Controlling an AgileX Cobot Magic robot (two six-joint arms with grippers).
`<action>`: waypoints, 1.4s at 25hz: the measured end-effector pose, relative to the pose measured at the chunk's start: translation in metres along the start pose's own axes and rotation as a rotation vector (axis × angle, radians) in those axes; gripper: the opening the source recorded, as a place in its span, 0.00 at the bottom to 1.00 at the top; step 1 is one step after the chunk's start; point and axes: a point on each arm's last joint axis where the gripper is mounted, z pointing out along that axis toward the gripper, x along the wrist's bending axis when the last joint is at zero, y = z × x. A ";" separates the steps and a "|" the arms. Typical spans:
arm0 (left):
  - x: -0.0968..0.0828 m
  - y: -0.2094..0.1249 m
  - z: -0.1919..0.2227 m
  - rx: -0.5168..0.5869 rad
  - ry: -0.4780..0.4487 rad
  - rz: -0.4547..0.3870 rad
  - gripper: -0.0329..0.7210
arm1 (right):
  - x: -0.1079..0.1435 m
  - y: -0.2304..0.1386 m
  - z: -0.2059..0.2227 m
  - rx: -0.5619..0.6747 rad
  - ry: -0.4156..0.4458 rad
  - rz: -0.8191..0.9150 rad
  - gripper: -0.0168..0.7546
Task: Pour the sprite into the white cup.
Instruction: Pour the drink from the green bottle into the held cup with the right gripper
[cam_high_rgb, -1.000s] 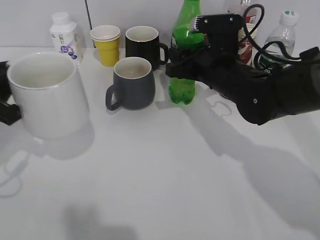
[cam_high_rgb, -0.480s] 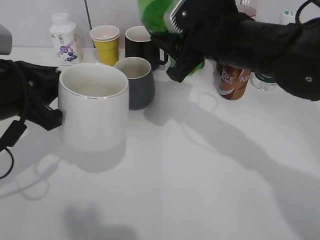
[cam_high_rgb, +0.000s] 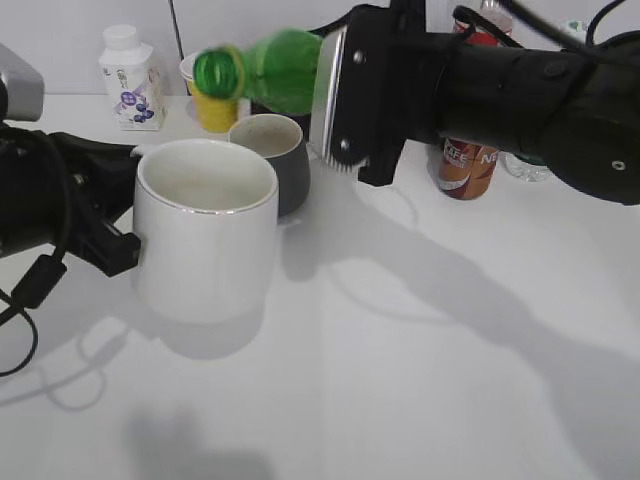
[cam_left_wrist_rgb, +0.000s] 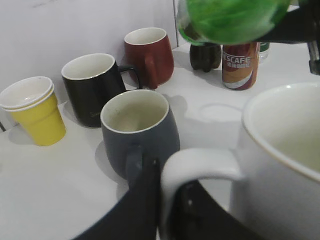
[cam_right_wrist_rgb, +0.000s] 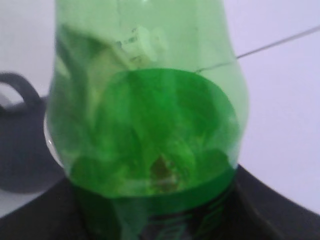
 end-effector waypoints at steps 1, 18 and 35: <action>0.000 0.000 0.000 0.000 0.001 -0.002 0.10 | 0.000 0.000 0.000 0.001 0.001 -0.041 0.55; 0.000 0.000 0.000 -0.001 0.001 -0.003 0.10 | -0.004 0.004 0.000 -0.035 -0.051 -0.362 0.55; 0.000 0.000 0.000 0.000 0.001 -0.003 0.10 | -0.005 0.005 -0.001 -0.044 -0.067 -0.456 0.55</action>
